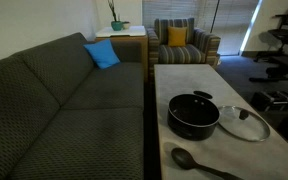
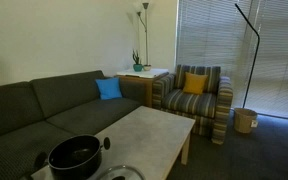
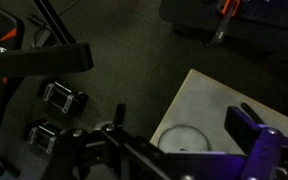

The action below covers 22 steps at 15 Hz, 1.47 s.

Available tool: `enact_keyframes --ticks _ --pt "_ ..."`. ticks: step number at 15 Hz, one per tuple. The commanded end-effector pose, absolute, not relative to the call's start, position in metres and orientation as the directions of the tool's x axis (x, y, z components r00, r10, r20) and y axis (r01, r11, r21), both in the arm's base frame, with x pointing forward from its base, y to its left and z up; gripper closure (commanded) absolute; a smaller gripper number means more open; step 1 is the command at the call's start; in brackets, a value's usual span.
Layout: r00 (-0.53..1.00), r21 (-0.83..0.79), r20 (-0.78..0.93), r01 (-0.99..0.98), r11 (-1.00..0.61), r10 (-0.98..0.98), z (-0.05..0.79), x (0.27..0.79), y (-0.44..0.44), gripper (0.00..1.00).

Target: Put the black ladle inside the black pot

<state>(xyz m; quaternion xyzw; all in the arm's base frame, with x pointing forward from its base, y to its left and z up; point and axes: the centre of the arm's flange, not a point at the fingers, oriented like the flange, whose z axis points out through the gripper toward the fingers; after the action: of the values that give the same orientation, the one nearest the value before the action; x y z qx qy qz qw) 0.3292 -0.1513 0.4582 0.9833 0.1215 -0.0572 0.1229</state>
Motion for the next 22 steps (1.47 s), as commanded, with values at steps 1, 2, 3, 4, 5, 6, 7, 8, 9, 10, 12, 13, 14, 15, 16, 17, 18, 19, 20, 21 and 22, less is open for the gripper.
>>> enact_keyframes --ticks 1,2,3,4,5,6,7,8,9,10,12,13,14,15,16,17,18,19,20,21,22 --pt "0.964 0.228 -0.142 0.253 -0.940 0.225 0.458 0.329 -0.151 0.00" --pt "0.964 0.228 -0.142 0.253 -0.940 0.225 0.458 0.329 -0.151 0.00" --pt "0.961 0.229 -0.148 0.264 -0.937 0.235 0.459 0.331 -0.151 0.00" --pt "0.958 0.230 -0.152 0.275 -0.934 0.245 0.459 0.332 -0.151 0.00" --pt "0.954 0.230 -0.157 0.288 -0.930 0.256 0.459 0.334 -0.151 0.00" --pt "0.949 0.231 -0.161 0.305 -0.924 0.273 0.459 0.337 -0.150 0.00" --pt "0.943 0.229 -0.165 0.322 -0.919 0.290 0.459 0.340 -0.149 0.00" --pt "0.931 0.225 -0.179 0.353 -0.908 0.317 0.458 0.346 -0.146 0.00" --pt "0.920 0.220 -0.194 0.378 -0.899 0.340 0.457 0.353 -0.143 0.00" --pt "0.903 0.214 -0.214 0.416 -0.884 0.373 0.456 0.360 -0.139 0.00" --pt "0.850 0.190 -0.257 0.510 -0.839 0.459 0.451 0.374 -0.129 0.00" --pt "0.823 0.177 -0.268 0.553 -0.814 0.500 0.448 0.381 -0.123 0.00" --pt "0.793 0.161 -0.284 0.594 -0.788 0.539 0.446 0.388 -0.118 0.00" --pt "0.761 0.149 -0.302 0.633 -0.760 0.574 0.442 0.395 -0.113 0.00" --pt "0.727 0.134 -0.322 0.670 -0.731 0.607 0.438 0.403 -0.108 0.00" --pt "0.691 0.122 -0.342 0.704 -0.699 0.636 0.434 0.410 -0.104 0.00" --pt "0.655 0.108 -0.361 0.736 -0.668 0.664 0.430 0.419 -0.099 0.00" --pt "0.617 0.093 -0.380 0.766 -0.636 0.689 0.426 0.427 -0.094 0.00" --pt "0.579 0.076 -0.401 0.793 -0.605 0.709 0.419 0.437 -0.089 0.00" --pt "0.539 0.052 -0.418 0.818 -0.573 0.731 0.412 0.447 -0.085 0.00" --pt "0.617 0.087 -0.356 0.770 -0.632 0.702 0.420 0.418 -0.084 0.00"
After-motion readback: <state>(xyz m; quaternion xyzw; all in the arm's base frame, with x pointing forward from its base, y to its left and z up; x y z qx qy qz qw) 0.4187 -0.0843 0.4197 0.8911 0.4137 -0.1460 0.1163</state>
